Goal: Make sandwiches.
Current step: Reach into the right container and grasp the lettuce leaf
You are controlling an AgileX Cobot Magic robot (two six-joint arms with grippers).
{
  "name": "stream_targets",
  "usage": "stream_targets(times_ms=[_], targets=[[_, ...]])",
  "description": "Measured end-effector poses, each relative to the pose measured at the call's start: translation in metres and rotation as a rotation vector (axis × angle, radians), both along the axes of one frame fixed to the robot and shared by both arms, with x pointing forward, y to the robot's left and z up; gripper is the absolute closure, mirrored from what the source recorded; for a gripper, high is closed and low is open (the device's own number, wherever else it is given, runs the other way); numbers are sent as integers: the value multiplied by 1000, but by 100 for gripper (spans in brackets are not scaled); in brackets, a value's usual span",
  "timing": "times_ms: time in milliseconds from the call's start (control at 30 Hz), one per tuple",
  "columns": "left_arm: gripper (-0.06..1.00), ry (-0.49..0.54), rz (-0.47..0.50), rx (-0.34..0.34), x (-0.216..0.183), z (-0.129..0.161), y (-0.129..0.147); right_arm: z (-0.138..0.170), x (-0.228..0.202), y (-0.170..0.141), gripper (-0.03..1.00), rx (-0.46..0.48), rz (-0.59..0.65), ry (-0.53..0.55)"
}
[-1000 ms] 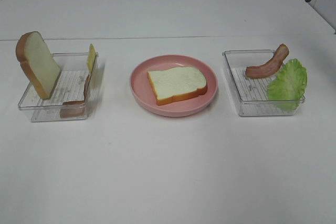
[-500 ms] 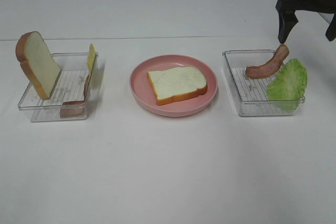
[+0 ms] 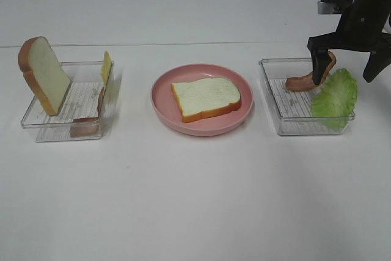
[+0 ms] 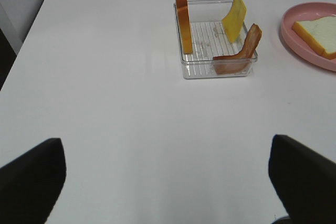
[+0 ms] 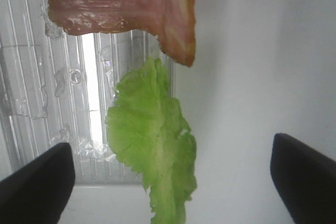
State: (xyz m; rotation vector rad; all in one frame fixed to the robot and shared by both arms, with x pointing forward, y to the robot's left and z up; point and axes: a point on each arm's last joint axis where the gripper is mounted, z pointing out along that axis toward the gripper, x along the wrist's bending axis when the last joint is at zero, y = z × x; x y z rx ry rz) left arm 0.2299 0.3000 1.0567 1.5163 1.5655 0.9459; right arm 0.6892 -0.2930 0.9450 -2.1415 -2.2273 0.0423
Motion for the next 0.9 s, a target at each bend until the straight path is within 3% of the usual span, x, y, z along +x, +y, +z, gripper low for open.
stream_targets(times_ms=[100,400,433,467,500,533,567,600,633,700,900], targets=[[-3,0,0,0,0,0,0,-2,0,0,2,0,0,4],[-3,0,0,0,0,0,0,-9,1,0,31,0,0,19],[-3,0,0,0,0,0,0,-9,1,0,43,0,-3,19],[-3,0,0,0,0,0,0,-9,1,0,43,0,-3,19],[-3,0,0,0,0,0,0,-9,1,0,58,-1,-6,19],[-3,0,0,0,0,0,0,-9,1,0,65,-1,-9,19],[-3,0,0,0,0,0,0,-9,1,0,65,-1,-9,19],[-3,0,0,0,0,0,0,-9,1,0,81,-2,-15,19],[-3,0,0,0,0,0,0,-9,1,0,81,-2,-15,19],[-3,0,0,0,0,0,0,-9,1,0,95,-3,-25,19],[-3,0,0,0,0,0,0,-9,1,0,95,-7,-24,19]])
